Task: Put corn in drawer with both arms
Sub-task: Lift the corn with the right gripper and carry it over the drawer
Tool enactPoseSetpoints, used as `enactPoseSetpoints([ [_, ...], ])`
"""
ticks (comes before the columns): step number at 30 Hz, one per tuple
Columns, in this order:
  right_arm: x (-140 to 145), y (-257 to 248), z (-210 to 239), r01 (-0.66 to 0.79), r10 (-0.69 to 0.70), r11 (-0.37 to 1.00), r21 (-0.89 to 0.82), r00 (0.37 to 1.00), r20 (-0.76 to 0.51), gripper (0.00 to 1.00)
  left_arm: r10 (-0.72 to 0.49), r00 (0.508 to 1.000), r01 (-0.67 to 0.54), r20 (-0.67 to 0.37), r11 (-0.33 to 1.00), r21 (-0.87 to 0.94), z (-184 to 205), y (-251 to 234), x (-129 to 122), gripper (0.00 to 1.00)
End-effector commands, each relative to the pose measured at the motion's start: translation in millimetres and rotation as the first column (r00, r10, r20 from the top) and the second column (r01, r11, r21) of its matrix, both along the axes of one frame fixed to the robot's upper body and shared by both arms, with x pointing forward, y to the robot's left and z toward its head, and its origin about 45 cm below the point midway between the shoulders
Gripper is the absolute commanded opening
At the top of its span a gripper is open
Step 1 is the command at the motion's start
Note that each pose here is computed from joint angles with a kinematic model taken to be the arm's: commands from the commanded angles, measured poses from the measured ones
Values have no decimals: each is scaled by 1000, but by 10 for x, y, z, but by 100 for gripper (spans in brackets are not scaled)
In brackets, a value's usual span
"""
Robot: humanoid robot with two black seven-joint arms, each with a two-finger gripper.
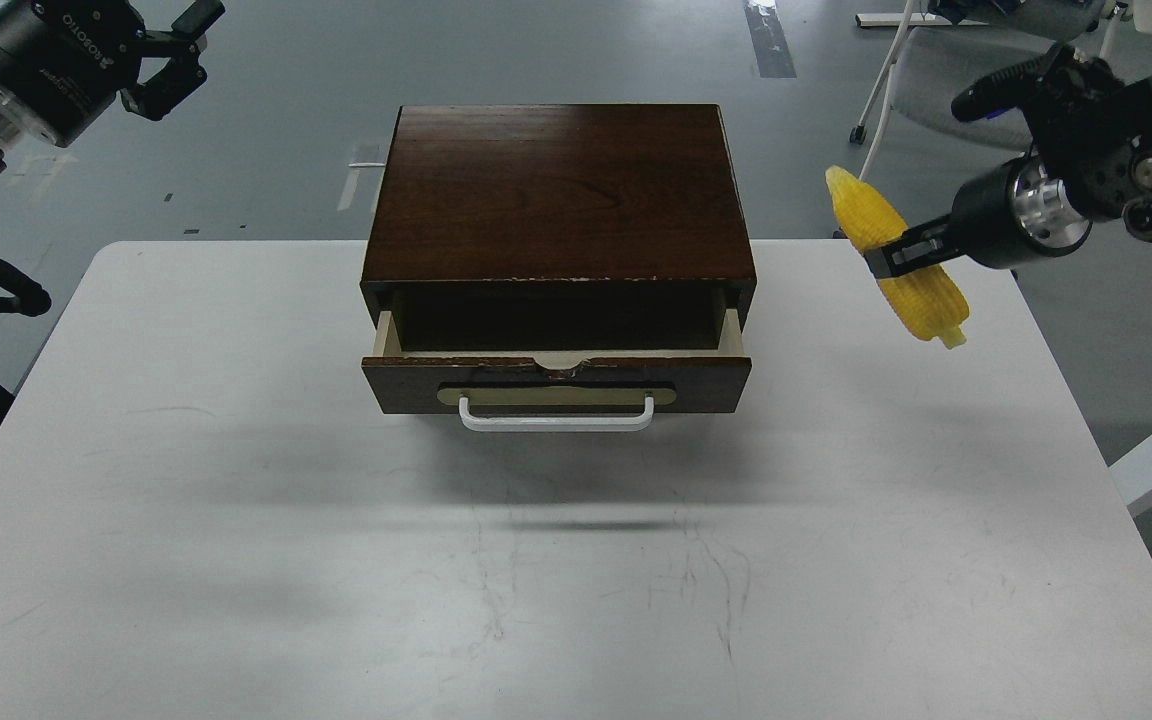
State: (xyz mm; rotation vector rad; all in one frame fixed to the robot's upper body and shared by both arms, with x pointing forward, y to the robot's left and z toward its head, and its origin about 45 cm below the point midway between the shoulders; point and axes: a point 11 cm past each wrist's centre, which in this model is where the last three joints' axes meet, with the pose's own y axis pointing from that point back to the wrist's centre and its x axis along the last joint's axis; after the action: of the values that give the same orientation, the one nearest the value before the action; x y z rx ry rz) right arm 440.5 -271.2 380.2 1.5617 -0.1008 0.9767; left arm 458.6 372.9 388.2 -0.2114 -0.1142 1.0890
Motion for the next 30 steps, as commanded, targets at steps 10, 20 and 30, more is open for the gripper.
enactPoseSetpoints([
  [10, -161, 1505, 367, -579, 611, 774, -257, 789, 63, 0, 3, 1000, -3, -13, 1000, 14, 12, -1, 10, 98],
  [20, -440, 2021, 1, -800, 896, 391, -455, 443, -8, 0, 6, 1000, -5, -16, 1000, 21, 29, -1, 14, 98],
  [30, -491, 1990, -363, -830, 890, 402, -387, 454, -49, 0, 5, 1000, -4, -18, 1000, 26, 31, -8, 10, 98],
])
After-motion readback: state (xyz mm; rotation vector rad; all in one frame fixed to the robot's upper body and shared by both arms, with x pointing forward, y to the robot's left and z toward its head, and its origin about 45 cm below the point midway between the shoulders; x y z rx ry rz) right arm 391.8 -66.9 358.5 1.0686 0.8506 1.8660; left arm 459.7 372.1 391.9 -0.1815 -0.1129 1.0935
